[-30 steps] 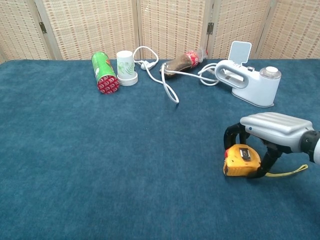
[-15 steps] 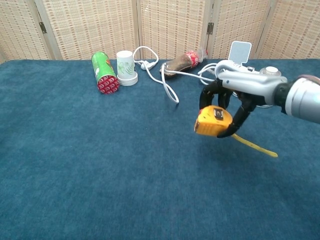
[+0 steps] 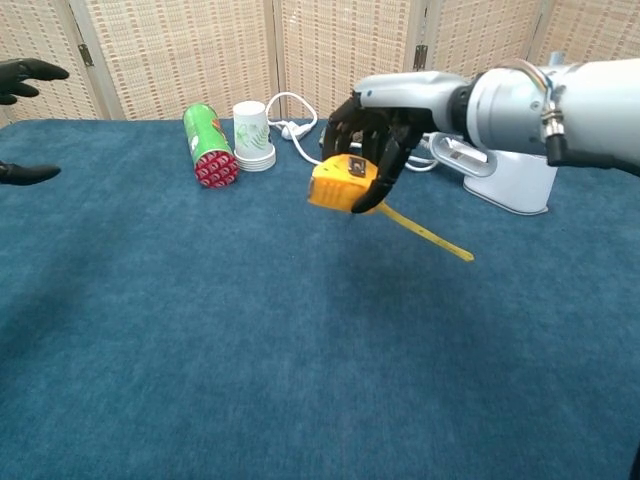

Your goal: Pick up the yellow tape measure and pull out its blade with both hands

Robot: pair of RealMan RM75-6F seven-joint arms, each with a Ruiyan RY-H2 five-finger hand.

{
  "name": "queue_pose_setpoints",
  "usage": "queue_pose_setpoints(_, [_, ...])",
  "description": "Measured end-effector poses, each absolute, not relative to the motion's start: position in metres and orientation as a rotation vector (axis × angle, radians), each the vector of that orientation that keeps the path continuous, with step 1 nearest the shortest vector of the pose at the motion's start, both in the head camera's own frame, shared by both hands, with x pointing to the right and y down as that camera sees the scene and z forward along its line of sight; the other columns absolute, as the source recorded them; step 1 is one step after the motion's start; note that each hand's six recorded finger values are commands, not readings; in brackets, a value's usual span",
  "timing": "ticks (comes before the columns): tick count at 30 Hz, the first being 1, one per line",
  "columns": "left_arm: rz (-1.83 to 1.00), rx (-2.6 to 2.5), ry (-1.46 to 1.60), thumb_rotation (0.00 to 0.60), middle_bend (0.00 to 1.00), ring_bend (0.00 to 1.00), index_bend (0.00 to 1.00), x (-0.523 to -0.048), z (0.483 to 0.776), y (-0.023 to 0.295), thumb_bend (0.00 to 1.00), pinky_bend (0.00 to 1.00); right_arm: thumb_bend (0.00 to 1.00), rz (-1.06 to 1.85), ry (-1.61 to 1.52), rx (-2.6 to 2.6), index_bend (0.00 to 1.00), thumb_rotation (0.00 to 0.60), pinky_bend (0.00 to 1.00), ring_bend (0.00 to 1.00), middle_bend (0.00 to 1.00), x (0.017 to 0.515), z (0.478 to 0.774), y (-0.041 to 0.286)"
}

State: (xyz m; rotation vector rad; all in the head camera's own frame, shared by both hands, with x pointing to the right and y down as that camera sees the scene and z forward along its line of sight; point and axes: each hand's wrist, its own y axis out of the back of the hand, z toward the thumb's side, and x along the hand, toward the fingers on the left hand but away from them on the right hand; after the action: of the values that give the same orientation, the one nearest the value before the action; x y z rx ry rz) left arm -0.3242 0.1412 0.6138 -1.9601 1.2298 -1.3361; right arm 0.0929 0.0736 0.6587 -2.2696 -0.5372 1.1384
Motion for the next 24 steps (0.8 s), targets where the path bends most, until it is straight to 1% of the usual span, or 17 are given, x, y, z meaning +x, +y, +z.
queue_pose_setpoints(7, [-1.336, -2.053, 1.235, 0.600, 0.00, 0.00, 0.00, -0.289, 0.623, 0.137, 0.32, 0.00, 0.07, 1.128, -0.562, -2.285, 0.55, 0.600, 0.34, 0.48, 0.52, 0.070, 0.662, 0.066])
queue_pose_setpoints(24, [-1.392, -2.118, 1.333, 0.600, 0.00, 0.00, 0.00, -0.229, 0.646, 0.131, 0.32, 0.00, 0.07, 1.196, -0.631, -2.308, 0.55, 0.600, 0.34, 0.48, 0.52, 0.035, 0.679, 0.060])
